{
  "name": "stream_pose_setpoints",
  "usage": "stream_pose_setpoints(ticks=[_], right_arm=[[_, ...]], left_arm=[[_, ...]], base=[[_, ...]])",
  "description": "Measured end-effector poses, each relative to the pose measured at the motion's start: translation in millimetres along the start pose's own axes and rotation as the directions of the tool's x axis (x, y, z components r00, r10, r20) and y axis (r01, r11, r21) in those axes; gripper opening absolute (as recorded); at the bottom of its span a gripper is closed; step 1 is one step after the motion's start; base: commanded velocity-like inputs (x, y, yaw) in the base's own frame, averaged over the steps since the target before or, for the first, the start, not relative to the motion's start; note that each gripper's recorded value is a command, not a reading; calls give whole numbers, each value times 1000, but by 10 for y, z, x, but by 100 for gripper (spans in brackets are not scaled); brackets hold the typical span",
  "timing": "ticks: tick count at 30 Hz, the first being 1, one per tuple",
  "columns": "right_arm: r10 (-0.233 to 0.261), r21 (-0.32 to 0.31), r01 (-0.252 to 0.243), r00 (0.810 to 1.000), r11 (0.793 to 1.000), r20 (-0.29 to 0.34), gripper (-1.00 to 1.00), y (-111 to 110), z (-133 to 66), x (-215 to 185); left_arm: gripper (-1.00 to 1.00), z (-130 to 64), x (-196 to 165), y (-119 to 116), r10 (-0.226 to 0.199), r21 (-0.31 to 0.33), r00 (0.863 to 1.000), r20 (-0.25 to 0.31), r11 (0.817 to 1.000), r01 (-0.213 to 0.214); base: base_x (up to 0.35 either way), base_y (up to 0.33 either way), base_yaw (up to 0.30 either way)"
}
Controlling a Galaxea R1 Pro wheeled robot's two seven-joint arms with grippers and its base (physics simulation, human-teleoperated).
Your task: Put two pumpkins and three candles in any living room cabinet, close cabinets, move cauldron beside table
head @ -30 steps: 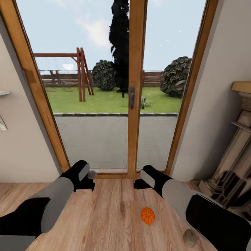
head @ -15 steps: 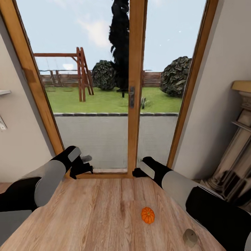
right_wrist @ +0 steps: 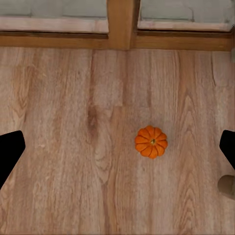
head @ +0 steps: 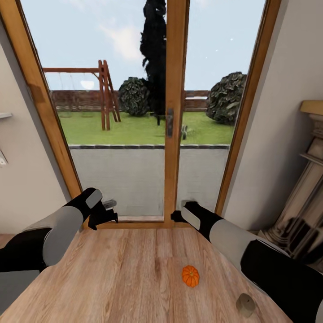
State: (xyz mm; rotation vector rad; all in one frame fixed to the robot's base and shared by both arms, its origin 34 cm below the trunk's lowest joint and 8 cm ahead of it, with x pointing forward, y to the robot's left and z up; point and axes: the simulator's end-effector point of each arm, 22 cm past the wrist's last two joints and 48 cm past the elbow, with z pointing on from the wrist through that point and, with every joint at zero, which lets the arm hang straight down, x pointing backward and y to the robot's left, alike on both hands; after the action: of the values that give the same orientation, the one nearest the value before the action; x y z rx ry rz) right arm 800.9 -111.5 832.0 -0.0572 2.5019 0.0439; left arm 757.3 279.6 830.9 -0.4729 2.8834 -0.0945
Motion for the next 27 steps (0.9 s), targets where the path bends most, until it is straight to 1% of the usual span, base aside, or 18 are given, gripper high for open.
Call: stream_pose_setpoints(ticks=[5, 8, 10, 12, 16, 27], right_arm=[[11, 11, -12, 1000, 1000, 21, 100, -89, 72, -6], [46, 37, -49, 994, 998, 96, 100, -332, 124, -146], [58, 46, -65, 990, 997, 126, 100, -420, 149, -194], [65, 52, -73, 988, 996, 143, 100, -476, 175, -209], [71, 60, -81, 985, 995, 159, 100, -557, 227, -205], [75, 67, -86, 985, 994, 157, 100, -598, 384, -67]], left_arm=[[100, 81, 23, 5, -1, 2, 1000, -2, 1000, 1], [100, 133, 41, 10, -1, 2, 1000, -4, 1000, 1], [100, 162, 47, 12, -1, 2, 1000, -4, 1000, 1], [100, 197, 58, 15, -1, 2, 1000, -5, 1000, 1], [100, 262, 75, 21, -1, 3, 1000, -6, 1000, 1], [100, 436, 116, 47, -3, 3, 1000, -7, 1000, 3]], base=[[0, 0, 0], [0, 0, 0], [0, 0, 0], [0, 0, 0], [0, 0, 0], [0, 0, 0]])
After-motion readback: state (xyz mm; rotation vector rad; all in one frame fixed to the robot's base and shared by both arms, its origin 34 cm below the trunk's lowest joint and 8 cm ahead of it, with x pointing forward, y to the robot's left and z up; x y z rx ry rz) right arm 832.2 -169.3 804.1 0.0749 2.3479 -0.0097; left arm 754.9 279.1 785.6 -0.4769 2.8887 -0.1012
